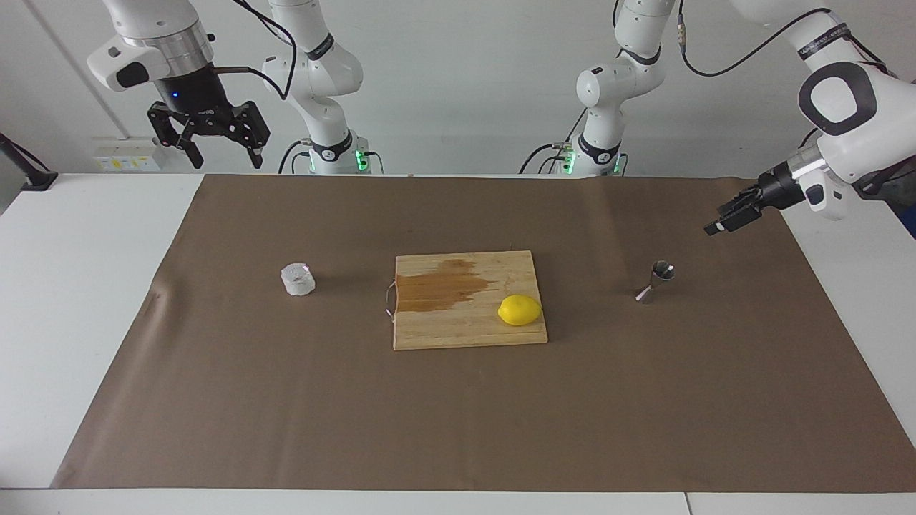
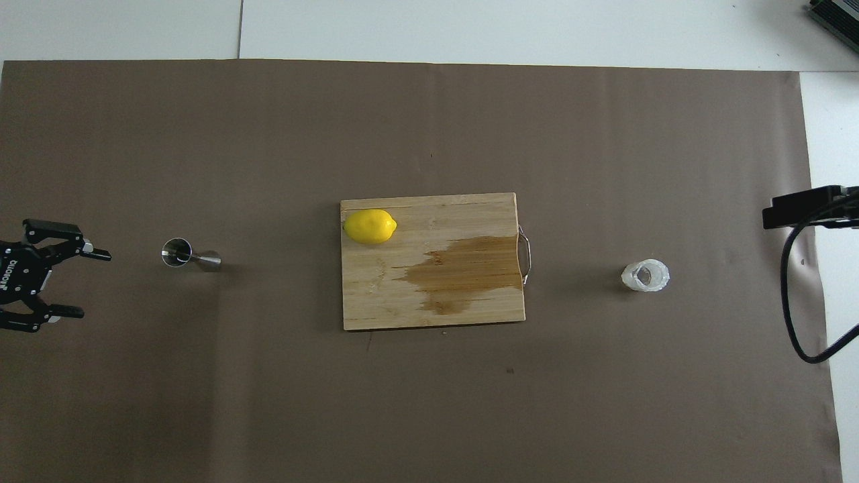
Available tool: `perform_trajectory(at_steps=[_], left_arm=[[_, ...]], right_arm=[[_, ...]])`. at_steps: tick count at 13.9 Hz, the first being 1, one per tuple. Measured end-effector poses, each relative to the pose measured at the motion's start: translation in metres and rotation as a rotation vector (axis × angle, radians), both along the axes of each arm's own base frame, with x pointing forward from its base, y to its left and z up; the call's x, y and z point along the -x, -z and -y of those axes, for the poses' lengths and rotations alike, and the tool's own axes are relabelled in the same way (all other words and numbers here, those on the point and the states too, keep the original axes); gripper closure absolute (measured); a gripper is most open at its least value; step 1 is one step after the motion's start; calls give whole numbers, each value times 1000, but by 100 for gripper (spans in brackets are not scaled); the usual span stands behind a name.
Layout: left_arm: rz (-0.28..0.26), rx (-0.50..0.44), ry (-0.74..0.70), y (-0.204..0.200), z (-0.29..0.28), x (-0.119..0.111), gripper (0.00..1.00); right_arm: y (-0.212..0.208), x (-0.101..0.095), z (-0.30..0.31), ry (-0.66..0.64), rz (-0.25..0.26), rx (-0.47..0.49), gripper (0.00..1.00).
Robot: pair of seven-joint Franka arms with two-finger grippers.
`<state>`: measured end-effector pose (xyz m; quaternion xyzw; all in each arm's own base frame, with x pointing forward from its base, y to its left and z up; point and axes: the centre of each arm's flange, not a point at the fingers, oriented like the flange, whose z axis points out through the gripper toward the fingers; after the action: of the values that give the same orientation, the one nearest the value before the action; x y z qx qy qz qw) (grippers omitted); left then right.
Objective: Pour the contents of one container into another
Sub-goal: 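Move the open left gripper toward the small metal cup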
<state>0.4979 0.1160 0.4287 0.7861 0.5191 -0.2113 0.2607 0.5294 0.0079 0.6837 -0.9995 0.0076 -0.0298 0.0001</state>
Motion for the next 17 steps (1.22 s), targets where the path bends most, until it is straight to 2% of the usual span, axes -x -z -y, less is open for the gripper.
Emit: perform_trajectory(at_steps=[5,9,13,17], left_arm=[[-121,147,-355,23,10,20,0],[-197,297,-601,58,-20,37,0],[-252,374,-738,96,-15,50,0],[-268,406,-777,113,2,52,0]], right_arm=[[0,0,0,0,0,0,0],[0,0,0,0,0,0,0],[0,0,0,0,0,0,0],[0,0,0,0,0,0,0]])
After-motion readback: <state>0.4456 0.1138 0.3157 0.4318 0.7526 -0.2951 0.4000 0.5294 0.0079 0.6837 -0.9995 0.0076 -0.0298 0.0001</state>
